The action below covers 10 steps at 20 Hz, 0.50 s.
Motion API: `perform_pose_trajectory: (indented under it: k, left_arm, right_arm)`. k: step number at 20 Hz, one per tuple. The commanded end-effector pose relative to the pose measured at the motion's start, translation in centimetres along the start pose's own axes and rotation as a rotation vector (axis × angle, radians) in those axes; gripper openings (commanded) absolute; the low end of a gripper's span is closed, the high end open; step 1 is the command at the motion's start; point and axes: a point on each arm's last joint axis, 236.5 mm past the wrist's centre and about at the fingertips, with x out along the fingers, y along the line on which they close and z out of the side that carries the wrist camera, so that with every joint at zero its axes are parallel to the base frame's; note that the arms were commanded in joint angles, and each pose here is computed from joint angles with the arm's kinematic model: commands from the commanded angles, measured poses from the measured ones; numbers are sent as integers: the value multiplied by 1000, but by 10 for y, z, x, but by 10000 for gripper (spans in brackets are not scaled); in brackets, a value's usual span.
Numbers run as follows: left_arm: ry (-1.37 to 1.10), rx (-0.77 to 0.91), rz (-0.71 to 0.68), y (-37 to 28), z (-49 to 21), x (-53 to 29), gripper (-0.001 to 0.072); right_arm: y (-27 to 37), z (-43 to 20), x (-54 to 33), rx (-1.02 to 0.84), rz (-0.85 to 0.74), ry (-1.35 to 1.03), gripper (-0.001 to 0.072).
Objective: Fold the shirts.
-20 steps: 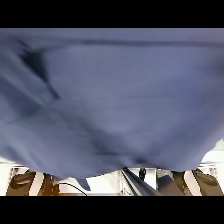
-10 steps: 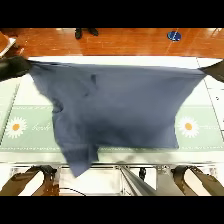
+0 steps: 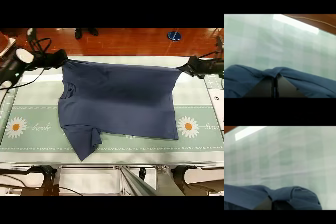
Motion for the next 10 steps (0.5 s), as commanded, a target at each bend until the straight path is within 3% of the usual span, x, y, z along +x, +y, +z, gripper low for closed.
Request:
perform_pose_trajectory:
  k: [1,8,10]
  left_arm:
    - [61,-47,13,11,-15,35,15]
    - [252,-66,4,18,-48,23,16]
    - [427,57,-23,23,-79,2,16]
  right_arm:
    - [-15,4,44,48,13,47,23]
    - [-14,-16,48,63,38,136,23]
    - [-15,-35,36,52,63,225,23]
